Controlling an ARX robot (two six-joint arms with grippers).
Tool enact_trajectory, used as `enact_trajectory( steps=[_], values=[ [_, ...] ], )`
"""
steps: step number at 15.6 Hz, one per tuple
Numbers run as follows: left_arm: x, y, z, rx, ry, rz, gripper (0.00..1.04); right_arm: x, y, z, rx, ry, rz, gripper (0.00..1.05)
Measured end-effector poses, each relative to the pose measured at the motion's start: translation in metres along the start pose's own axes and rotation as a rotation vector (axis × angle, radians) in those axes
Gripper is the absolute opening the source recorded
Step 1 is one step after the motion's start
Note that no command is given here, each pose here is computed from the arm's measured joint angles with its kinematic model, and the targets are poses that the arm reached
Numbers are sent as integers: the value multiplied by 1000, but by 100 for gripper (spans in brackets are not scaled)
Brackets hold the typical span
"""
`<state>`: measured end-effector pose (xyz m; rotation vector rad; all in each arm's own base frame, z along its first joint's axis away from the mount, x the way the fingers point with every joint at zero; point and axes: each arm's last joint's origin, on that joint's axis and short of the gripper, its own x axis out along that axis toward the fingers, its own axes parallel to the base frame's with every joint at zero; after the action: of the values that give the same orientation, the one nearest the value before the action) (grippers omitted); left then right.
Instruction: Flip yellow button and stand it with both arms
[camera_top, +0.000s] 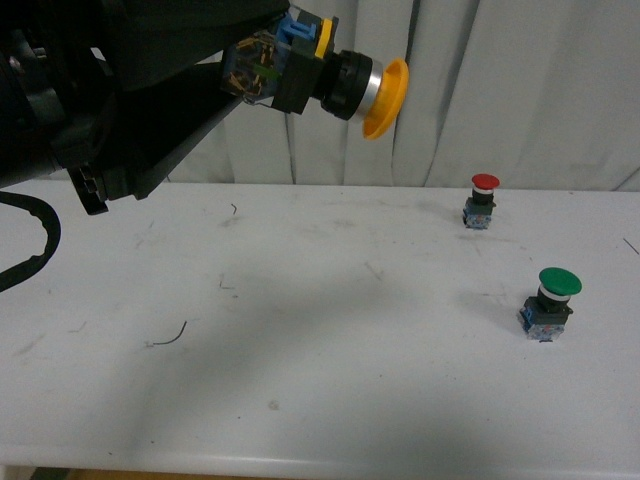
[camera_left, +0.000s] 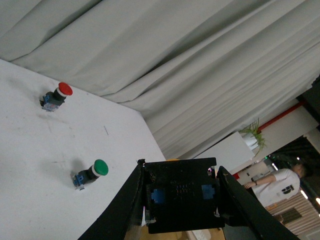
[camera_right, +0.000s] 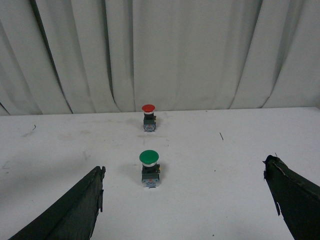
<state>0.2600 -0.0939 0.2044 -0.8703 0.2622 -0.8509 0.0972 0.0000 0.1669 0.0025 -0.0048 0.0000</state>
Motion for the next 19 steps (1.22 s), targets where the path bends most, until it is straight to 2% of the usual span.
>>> enact_trajectory(
  steps=[5,13,14,16,19],
  values=[
    [4,-9,-5,-59,-6,-52,36,0,0,0,0,0,0,98],
    [2,-2,-6,-90,-22,-15,36,0,0,0,0,2,2,98],
    [3,-1,-7,-96,-17,-3,36,4,-2,-2,37,44,87,98],
    [3,-1,-8,-98,-12,1,36,14,-5,5,62,33,124,98],
    [3,0,-8,-103,-8,9,36,55,3,45,73,-107,168,98]
  ],
)
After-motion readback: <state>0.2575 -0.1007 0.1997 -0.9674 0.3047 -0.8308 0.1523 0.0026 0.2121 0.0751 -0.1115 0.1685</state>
